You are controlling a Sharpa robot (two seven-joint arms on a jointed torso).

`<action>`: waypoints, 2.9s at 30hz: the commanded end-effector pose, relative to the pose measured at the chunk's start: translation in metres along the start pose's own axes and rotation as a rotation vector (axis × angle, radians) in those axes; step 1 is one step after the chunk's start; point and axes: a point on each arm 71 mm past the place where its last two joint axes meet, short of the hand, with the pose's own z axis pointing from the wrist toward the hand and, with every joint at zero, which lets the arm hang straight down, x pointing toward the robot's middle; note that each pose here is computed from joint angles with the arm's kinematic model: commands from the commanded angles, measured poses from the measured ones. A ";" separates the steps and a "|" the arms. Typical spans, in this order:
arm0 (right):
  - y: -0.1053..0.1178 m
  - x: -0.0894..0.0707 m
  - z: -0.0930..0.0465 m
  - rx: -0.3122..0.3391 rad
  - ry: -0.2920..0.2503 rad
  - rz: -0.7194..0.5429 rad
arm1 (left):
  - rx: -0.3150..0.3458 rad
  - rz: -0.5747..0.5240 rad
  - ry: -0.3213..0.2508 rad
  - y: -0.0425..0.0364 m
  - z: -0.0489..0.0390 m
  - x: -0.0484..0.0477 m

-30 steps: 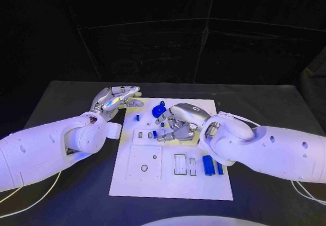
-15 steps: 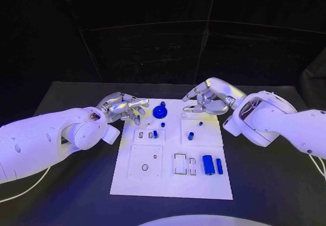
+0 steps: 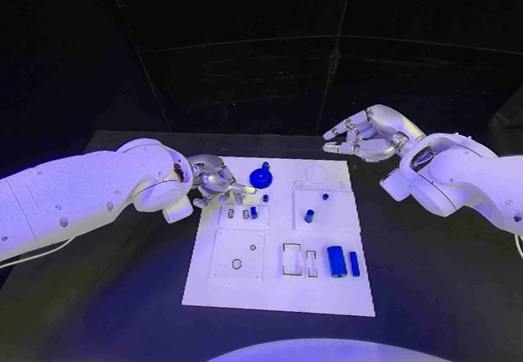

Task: Assemble the parts on the task board

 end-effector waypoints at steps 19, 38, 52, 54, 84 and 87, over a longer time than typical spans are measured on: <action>-0.008 0.001 0.008 0.084 0.016 0.014 | -0.121 0.245 0.016 -0.0263 0.0238 0.0047; -0.014 0.001 0.012 0.108 0.019 0.010 | -0.130 0.288 0.067 -0.0346 0.0333 0.0159; -0.015 0.002 0.014 0.111 0.023 0.009 | -0.129 0.304 0.092 -0.0383 0.0351 0.0195; -0.015 0.002 0.015 0.110 0.023 0.009 | -0.129 0.306 0.095 -0.0387 0.0352 0.0199; -0.016 0.002 0.016 0.113 0.023 0.008 | -0.124 0.317 0.110 -0.0422 0.0361 0.0231; -0.016 0.002 0.016 0.113 0.023 0.008 | -0.124 0.317 0.111 -0.0422 0.0362 0.0232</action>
